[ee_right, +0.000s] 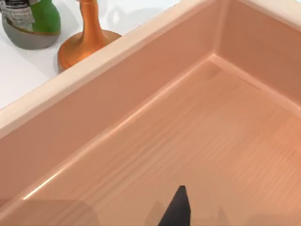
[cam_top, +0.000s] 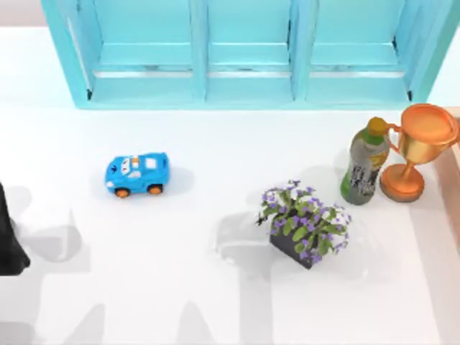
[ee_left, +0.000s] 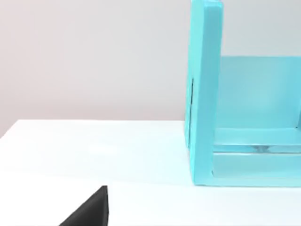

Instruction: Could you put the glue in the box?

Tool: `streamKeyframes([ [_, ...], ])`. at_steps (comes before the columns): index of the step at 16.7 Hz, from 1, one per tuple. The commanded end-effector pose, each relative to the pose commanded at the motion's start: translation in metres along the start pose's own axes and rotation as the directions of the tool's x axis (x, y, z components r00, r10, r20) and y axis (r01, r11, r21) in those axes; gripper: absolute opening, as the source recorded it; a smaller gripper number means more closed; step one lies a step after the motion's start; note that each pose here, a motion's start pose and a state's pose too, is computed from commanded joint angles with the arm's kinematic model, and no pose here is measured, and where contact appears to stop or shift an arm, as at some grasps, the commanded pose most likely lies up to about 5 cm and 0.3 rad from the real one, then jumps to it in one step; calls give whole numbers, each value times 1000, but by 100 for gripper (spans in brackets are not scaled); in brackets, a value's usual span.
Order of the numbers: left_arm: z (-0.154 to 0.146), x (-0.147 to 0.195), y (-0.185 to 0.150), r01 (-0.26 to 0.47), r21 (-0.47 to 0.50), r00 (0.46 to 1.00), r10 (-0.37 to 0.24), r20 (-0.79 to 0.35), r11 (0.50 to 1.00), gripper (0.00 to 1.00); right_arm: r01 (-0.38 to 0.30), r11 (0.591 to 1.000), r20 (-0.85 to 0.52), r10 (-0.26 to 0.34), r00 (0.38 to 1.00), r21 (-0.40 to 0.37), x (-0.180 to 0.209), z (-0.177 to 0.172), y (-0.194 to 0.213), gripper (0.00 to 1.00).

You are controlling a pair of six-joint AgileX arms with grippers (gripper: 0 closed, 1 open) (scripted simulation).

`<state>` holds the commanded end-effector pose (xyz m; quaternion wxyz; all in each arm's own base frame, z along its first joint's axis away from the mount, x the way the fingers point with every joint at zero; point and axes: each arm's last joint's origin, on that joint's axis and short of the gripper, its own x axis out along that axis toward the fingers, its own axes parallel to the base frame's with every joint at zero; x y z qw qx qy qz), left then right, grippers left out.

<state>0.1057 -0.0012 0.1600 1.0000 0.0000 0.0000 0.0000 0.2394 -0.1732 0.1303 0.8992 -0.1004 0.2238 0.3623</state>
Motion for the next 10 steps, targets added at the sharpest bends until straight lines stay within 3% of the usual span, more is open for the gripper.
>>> streamKeyframes([
  [4,0,0,0,0,0,1000,0,0,1000,100,0,1000,0,0,1000,0,0,0,0,98],
  [10,0,0,0,0,0,1000,0,0,1000,100,0,1000,0,0,1000,0,0,0,0,100],
])
